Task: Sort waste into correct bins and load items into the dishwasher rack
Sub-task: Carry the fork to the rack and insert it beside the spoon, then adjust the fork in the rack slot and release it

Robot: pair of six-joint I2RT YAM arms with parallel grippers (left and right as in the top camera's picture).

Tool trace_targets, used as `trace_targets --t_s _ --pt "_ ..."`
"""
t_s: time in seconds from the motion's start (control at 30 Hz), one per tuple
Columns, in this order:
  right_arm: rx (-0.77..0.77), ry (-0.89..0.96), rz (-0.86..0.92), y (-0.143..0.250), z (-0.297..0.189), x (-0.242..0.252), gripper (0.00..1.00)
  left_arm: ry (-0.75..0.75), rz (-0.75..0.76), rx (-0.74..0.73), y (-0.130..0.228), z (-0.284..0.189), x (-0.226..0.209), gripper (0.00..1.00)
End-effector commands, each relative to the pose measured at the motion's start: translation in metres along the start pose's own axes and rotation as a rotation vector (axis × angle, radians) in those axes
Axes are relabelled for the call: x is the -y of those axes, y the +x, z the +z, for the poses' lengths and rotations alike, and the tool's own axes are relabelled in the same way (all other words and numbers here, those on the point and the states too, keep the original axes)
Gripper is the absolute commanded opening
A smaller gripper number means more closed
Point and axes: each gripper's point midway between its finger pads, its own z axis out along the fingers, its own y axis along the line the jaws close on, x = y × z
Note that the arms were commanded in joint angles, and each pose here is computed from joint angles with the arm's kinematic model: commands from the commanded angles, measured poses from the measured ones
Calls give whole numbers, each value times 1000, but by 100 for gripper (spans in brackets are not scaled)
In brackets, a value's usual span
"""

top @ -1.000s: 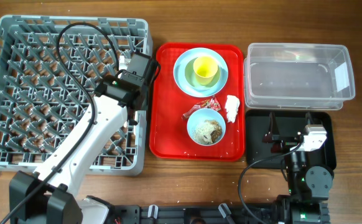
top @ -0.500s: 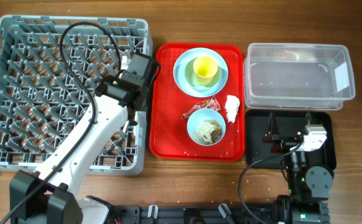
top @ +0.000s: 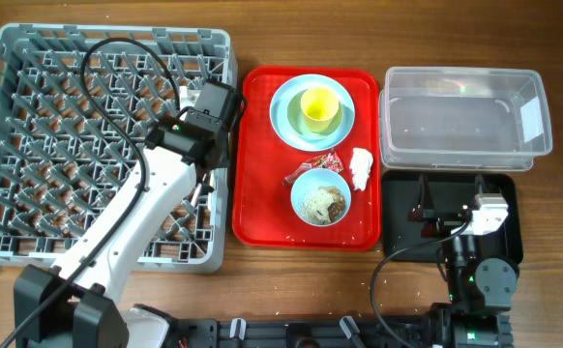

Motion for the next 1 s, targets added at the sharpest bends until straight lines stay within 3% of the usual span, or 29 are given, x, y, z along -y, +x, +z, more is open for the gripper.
trace_targets --t_s 0.0,0.07,0.13,0.17,0.27,0.37,0.53,0.97 --pt "6 7 0 -1 0 1 100 48 -57 -57 6 9 -1 23" --pt "6 7 -1 -1 0 1 100 157 -26 -95 6 12 6 24" --pt "6 7 -1 -1 0 1 100 331 115 -82 0 9 25 26" --pt "6 7 -1 -1 0 1 100 343 146 -61 -4 9 25 26" --pt "6 7 0 -1 0 1 100 334 189 0 -17 10 25 19" --pt "6 7 0 -1 0 1 100 257 192 -6 -17 18 13 28" --pt "6 7 0 -1 0 1 100 212 259 -74 -6 42 12 22" --pt "6 7 -1 -1 0 1 100 250 262 -153 8 65 23 29"
